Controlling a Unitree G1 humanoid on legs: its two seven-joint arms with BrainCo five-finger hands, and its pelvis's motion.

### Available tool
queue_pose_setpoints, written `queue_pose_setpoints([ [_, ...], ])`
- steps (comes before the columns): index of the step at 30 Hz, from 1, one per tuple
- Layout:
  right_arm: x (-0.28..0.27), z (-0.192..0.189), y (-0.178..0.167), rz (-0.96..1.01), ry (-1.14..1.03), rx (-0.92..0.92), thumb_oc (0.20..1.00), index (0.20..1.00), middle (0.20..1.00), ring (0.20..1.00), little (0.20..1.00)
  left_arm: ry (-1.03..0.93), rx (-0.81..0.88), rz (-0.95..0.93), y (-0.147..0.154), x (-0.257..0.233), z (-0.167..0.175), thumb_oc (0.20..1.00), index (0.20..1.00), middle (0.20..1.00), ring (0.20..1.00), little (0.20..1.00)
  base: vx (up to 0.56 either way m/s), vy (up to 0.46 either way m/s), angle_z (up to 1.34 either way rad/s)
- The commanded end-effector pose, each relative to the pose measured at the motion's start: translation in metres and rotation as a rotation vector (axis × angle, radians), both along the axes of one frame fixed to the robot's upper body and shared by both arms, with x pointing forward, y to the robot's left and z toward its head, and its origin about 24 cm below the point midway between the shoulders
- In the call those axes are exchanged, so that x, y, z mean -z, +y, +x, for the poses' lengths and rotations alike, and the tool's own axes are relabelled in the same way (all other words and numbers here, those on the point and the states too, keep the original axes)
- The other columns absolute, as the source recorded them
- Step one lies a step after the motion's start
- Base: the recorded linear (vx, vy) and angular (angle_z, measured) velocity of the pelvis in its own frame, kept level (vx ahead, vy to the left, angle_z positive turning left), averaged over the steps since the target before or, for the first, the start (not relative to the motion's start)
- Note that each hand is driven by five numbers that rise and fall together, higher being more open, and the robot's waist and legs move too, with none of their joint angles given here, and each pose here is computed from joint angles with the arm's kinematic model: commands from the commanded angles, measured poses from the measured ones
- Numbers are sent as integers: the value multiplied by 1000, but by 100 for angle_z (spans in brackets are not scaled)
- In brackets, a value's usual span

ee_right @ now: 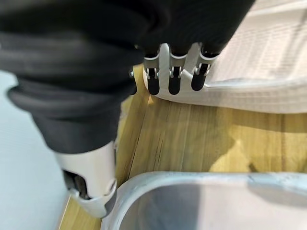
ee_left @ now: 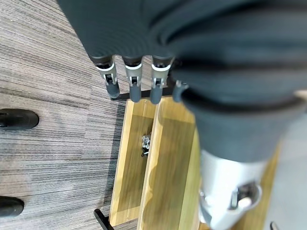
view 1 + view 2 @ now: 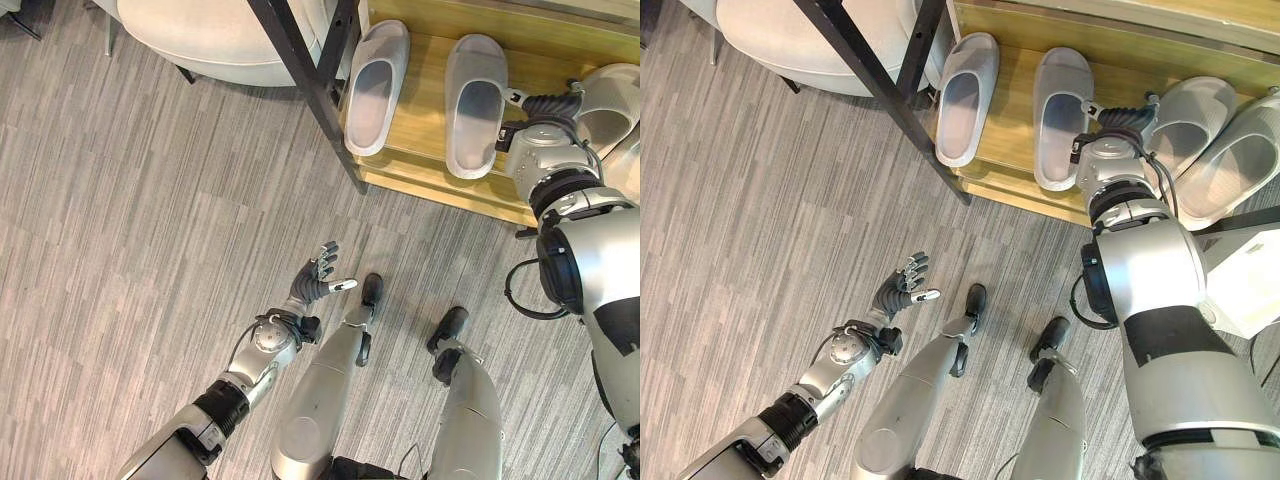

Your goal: Arrange the slippers neatly on the shoe rack.

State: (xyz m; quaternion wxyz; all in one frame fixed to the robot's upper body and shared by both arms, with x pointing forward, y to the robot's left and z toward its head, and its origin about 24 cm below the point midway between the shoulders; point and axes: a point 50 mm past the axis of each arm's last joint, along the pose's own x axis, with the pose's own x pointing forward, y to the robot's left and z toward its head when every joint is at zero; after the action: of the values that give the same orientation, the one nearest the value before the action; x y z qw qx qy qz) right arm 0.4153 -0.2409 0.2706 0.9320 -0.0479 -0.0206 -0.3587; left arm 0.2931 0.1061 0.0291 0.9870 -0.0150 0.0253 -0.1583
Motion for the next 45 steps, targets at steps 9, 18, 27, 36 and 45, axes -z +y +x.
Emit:
queue_pose_setpoints([
  [9, -10, 5, -2, 16, -83, -277, 1000, 1000, 1000, 1000, 1000, -77, 53, -7, -9, -16, 7, 1000, 1000, 1000, 1000, 1000, 21, -21, 8],
  [18, -7, 6, -2, 200, -145, -387, 1000, 1000, 1000, 1000, 1000, -84, 82, 17, -10, -19, 9, 1000, 1000, 1000, 1000, 1000, 12, -19, 10],
  [27, -46, 6, 19, 512, -465, -597, 1000, 1000, 1000, 1000, 1000, -64, 93, 44, -5, -14, 9, 1000, 1000, 1000, 1000, 1000, 6, 1, 7],
  [36, -17, 13, 39, 391, -287, -474, 1000, 1000, 1000, 1000, 1000, -58, 23, 74, 4, -9, 12, 1000, 1000, 1000, 1000, 1000, -11, -10, -4],
  [45, 56, 16, 65, 168, 65, -352, 1000, 1000, 1000, 1000, 1000, 15, -70, 65, 15, 8, 12, 1000, 1000, 1000, 1000, 1000, -43, -11, -40],
])
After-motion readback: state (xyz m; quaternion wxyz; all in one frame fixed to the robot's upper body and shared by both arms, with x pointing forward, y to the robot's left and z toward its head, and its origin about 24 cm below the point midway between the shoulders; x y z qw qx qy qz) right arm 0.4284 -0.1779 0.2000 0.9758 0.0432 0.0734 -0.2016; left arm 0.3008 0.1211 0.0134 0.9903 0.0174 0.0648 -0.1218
